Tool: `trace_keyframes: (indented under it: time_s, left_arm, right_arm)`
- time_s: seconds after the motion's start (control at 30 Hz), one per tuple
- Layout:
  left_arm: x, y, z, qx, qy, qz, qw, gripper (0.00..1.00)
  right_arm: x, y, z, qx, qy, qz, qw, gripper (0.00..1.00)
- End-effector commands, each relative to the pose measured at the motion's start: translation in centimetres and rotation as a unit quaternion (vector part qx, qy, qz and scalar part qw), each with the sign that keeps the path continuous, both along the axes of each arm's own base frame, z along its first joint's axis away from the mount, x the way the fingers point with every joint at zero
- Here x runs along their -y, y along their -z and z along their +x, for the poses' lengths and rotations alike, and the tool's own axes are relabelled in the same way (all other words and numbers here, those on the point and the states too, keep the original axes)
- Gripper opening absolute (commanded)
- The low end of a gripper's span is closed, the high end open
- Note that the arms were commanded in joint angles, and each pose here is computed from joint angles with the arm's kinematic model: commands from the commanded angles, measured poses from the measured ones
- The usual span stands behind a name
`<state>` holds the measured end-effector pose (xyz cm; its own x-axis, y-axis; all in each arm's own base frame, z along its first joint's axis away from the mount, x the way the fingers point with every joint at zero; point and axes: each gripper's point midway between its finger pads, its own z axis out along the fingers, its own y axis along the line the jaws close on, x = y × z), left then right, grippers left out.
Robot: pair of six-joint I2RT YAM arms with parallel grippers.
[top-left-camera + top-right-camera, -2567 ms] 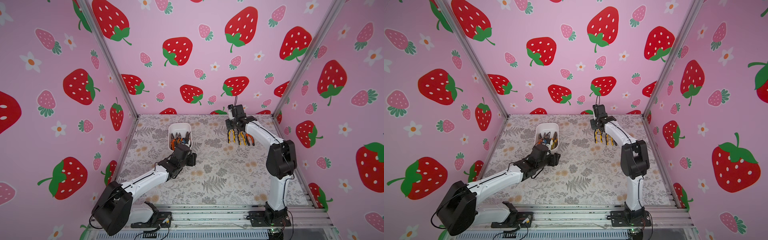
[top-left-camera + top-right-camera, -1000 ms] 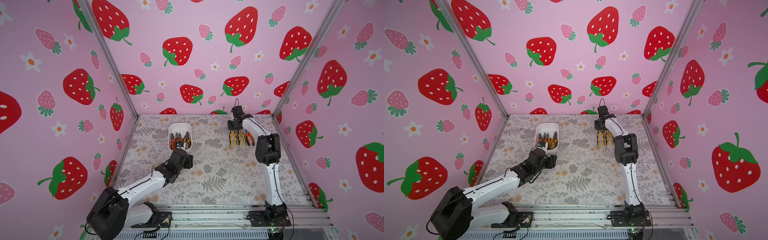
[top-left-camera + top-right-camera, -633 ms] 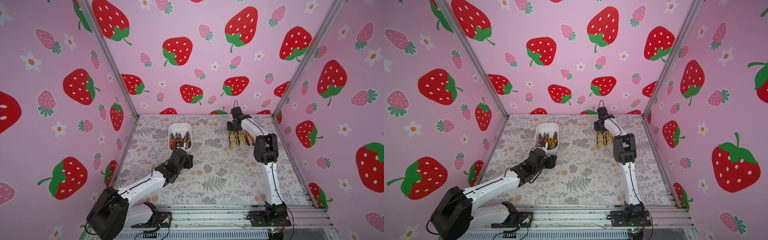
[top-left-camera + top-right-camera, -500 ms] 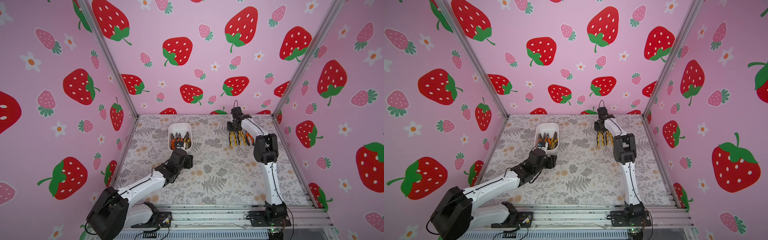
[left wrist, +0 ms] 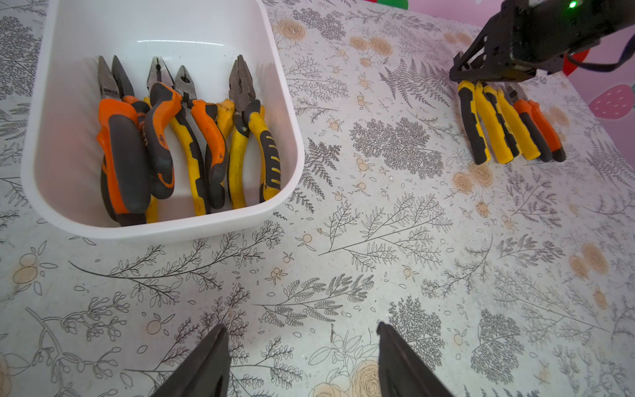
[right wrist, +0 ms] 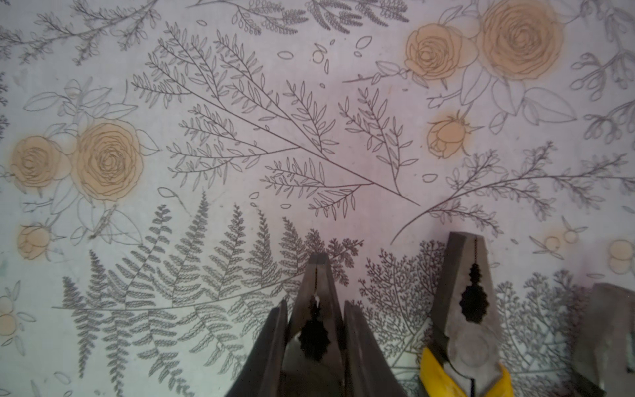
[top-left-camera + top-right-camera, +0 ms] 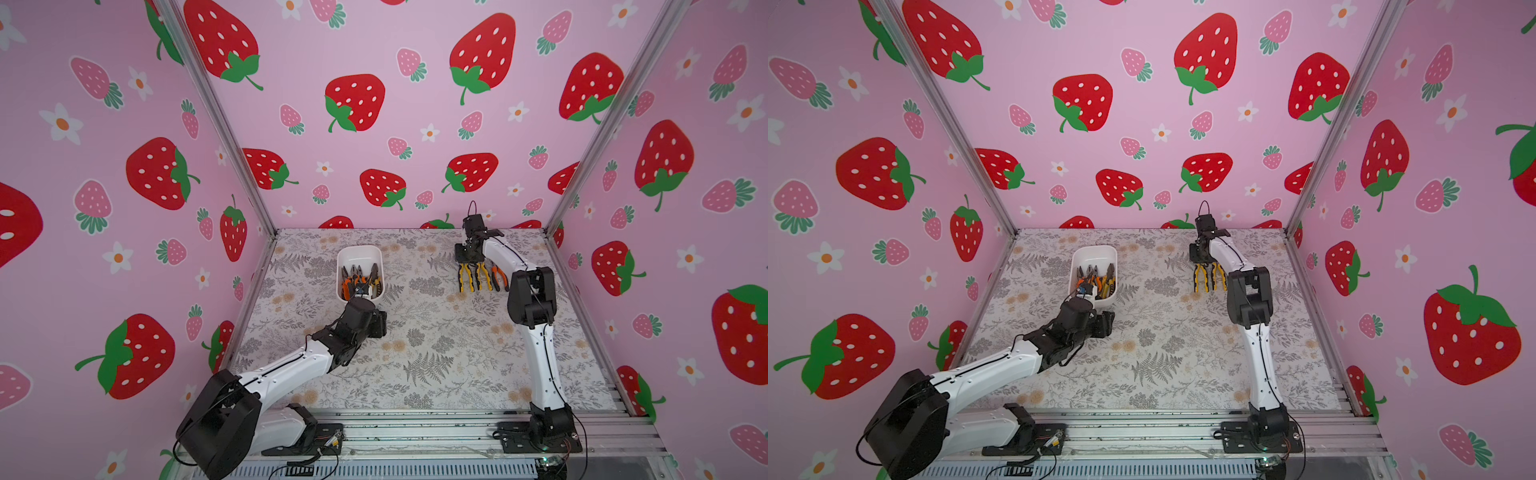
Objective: Take the pliers out of the storage box
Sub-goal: Place the pliers at the center of the board.
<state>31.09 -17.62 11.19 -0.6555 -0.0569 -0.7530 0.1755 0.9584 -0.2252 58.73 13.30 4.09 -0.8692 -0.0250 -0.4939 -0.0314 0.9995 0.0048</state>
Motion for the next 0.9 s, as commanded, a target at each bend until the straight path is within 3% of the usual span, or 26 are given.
trace_keyframes:
  time_s: [0.0,0.2,0.53,0.77,0.87]
  left_arm:
    - [0.5,-1.6,0.9,0.015,0.000,-0.010,1.000,0.69]
    - [0.5,-1.6,0.9,0.014,0.000,-0.009,1.000,0.69]
    - [0.6,-1.5,1.0,0.012,-0.001,-0.008,1.000,0.69]
    - [0.7,-1.4,1.1,0.008,0.000,-0.005,1.000,0.69]
    - [0.7,-1.4,1.1,0.008,0.001,-0.006,1.000,0.68]
  right_arm:
    - [0.6,2.2,-0.5,-0.026,0.002,-0.013,1.000,0.26]
    - [0.7,2.5,-0.5,-0.029,0.001,-0.013,0.999,0.32]
    - [0.7,2.9,-0.5,-0.032,0.001,-0.012,0.999,0.33]
    - [0.9,1.7,-0.1,-0.018,0.004,-0.015,1.000,0.50]
    - [0.8,0.0,0.4,0.002,0.003,-0.009,1.000,0.50]
